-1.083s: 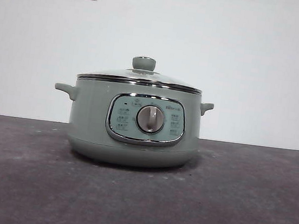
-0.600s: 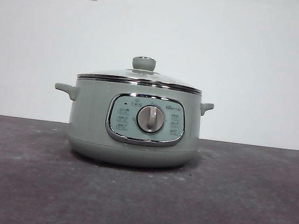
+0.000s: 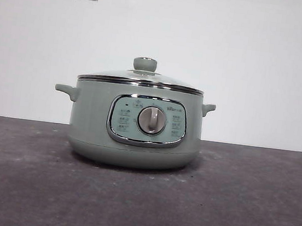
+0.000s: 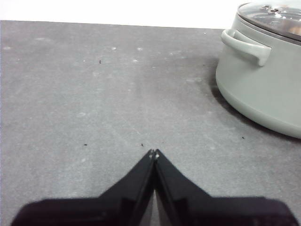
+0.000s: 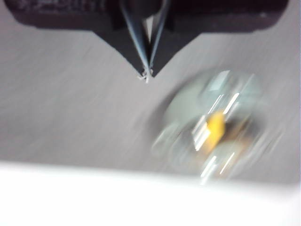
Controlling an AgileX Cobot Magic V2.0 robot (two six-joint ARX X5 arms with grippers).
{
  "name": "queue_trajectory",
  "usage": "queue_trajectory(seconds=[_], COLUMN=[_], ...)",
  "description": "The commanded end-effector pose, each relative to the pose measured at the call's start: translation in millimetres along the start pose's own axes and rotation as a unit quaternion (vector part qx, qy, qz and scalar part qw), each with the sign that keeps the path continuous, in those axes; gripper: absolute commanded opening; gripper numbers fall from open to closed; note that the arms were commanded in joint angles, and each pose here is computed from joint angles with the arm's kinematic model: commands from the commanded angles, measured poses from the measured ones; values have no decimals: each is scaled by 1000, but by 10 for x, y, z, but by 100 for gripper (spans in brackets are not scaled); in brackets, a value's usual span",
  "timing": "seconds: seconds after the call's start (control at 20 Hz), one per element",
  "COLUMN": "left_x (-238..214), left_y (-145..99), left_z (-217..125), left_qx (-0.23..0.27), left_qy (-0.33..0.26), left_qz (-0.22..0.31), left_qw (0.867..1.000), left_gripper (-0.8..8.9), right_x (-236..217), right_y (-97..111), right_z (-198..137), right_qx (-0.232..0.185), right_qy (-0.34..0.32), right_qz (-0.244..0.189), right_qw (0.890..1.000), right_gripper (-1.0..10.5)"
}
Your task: Pick up the corn,open the lid,put the corn in the pot,close the lid
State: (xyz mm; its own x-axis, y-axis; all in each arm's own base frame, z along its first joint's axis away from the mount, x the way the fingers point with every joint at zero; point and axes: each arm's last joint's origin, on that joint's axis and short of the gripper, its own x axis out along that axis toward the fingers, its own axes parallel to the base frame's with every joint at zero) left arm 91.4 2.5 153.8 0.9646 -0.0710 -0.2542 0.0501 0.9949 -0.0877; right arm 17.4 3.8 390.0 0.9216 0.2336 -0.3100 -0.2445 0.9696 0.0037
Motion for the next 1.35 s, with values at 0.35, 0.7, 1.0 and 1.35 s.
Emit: queue_trajectory(seconds=[0.35,0.7,1.0,1.35], left_x=[11,11,12,14], left_y=[7,7,7,7], left_z=[-22,-22,-23,-24], left_qx=[-3,-3,-4,-4], left_qy=[1,1,1,3], left_qz=[3,3,3,4], left_qw=[1000,1000,1000,1000], left_gripper=[-3,-3,-3,-3], right_x=[738,1217,1458,1463], right_y=[-138,-190,-212,-211], right_z=[-862,-1604,-2022,-2043], right_qx=[24,23,36,37], right_qy=[-120,-146,-80,-71], right_qz=[-124,-125,-124,-123], right_qw=[985,981,988,989], right_gripper=[2,1,2,1])
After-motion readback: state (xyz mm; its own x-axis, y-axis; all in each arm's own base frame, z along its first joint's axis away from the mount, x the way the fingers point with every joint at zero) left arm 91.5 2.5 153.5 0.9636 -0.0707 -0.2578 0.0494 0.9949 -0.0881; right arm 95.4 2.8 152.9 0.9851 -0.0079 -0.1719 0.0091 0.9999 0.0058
